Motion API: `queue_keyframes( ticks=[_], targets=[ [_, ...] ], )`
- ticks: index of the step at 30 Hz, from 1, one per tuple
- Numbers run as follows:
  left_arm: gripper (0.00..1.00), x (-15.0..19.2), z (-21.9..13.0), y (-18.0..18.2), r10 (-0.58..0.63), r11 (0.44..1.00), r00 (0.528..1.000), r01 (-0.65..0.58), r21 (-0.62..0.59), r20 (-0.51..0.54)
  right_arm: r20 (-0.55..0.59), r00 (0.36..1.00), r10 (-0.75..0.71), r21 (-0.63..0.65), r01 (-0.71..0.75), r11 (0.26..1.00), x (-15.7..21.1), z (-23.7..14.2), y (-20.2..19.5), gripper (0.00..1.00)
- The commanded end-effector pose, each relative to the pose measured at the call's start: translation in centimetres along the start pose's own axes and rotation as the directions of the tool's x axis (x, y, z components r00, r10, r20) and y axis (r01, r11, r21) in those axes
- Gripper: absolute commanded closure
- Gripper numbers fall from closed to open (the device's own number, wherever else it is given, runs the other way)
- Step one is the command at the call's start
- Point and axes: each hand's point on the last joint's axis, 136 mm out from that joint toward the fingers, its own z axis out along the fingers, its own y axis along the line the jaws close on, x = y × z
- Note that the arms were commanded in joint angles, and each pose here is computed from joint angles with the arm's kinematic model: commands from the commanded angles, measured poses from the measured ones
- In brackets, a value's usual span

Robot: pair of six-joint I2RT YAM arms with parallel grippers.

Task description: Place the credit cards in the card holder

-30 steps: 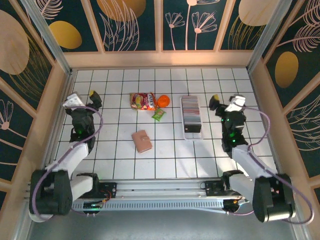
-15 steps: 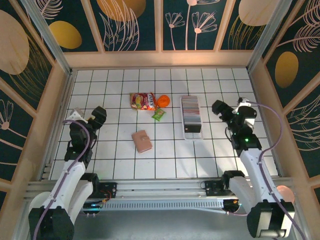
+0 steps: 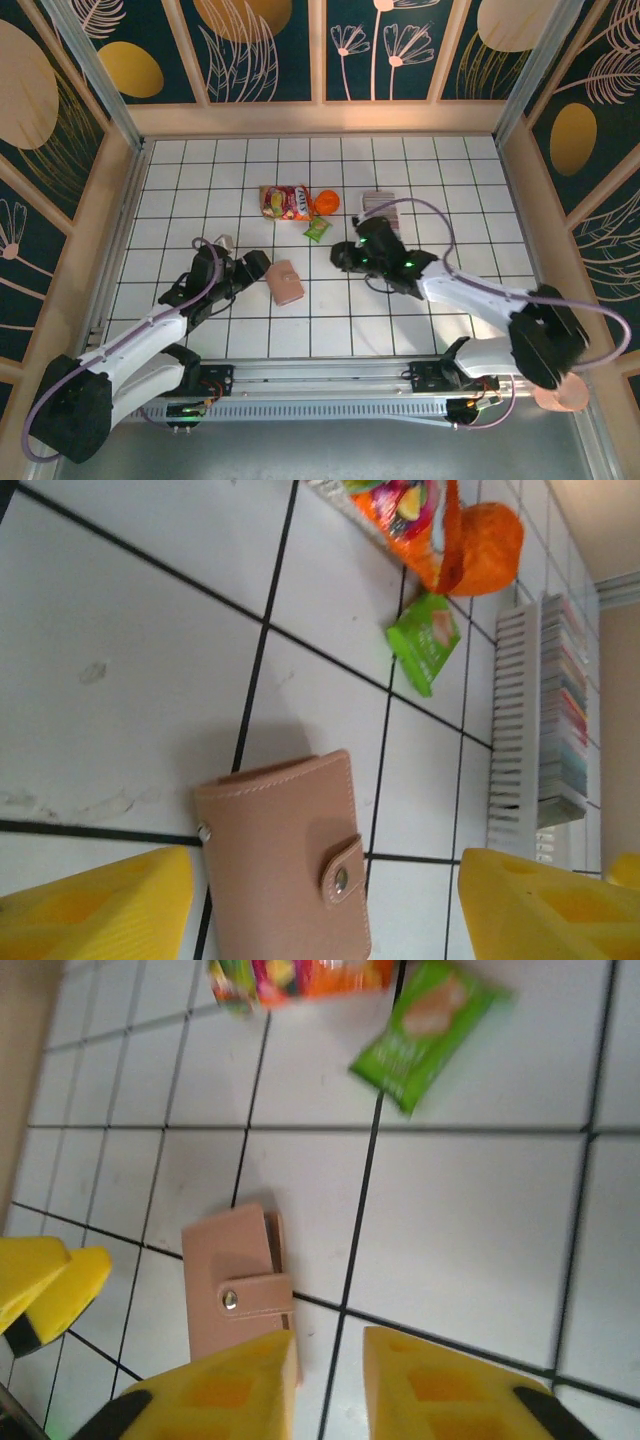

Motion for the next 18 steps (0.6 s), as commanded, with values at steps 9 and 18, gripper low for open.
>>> queue_keyframes(
  ticks=[9, 18],
  targets=[
    [0.38, 2.7, -0.9, 3.0, -0.011, 0.997, 0.998, 0.006, -0.078, -0.069, -0.086, 0.996, -0.025, -0.049, 0.021, 0.999, 1.2, 7.2, 5.8, 0.93],
    [0.41, 3.9, -0.3, 2.1, 0.027, 0.998, 0.990, -0.034, -0.046, -0.139, -0.131, 0.991, -0.005, -0.030, 0.001, 1.000, 2.9, 9.9, 4.6, 0.94]
  ],
)
